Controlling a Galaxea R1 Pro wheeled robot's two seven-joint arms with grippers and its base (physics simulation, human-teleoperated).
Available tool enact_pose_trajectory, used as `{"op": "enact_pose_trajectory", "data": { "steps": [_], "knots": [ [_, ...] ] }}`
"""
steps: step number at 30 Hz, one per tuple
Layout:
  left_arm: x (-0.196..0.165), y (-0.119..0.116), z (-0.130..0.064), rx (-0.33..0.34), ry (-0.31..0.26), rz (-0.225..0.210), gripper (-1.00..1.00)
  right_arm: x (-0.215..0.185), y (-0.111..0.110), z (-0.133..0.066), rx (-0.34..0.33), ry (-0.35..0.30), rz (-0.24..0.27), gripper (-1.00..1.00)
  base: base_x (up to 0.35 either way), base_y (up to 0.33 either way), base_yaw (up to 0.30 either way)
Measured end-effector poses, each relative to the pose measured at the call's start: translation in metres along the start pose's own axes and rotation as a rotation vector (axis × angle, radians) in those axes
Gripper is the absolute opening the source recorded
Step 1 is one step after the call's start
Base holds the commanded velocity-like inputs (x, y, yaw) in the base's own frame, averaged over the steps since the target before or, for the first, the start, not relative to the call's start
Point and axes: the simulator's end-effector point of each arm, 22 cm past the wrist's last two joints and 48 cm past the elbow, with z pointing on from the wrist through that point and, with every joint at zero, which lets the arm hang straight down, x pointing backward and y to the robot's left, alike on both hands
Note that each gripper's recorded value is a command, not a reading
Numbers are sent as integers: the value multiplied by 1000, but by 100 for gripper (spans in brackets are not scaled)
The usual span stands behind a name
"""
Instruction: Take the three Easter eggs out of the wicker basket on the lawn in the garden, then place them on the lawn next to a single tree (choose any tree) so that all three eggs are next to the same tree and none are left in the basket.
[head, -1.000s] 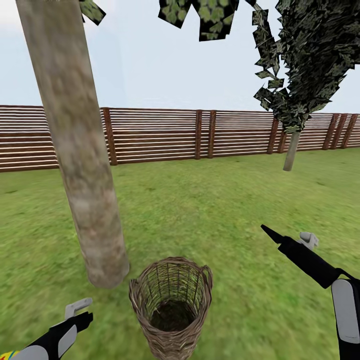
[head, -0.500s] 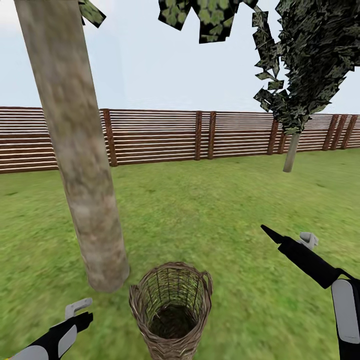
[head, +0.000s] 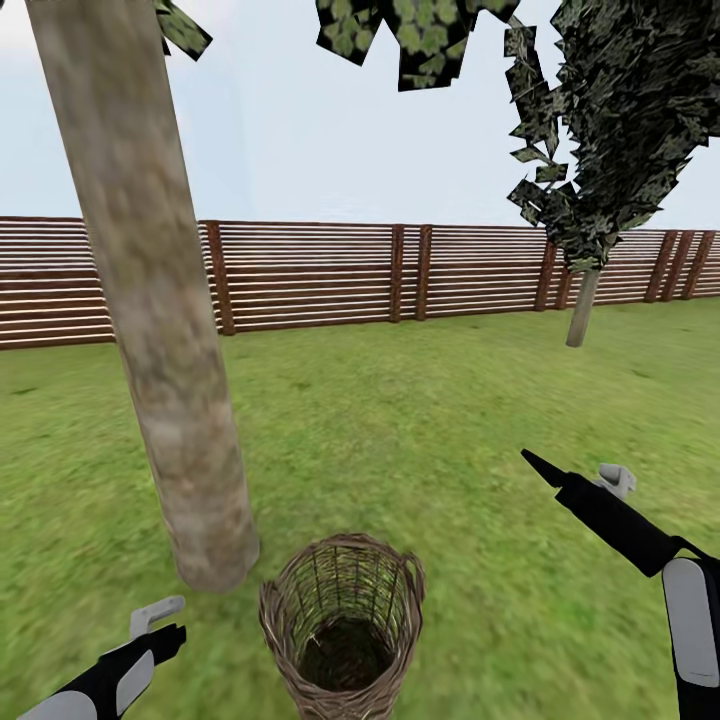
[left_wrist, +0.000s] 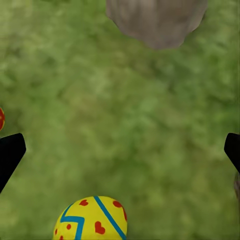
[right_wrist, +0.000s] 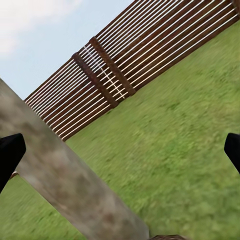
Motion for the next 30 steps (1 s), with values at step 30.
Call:
{"op": "enact_pose_trajectory", "data": {
  "steps": [30],
  "knots": [
    [-47, -2, -41, -2, 4, 3, 100, -45, 41, 22, -17, 20, -3, 100, 0, 0, 0]
  ]
}}
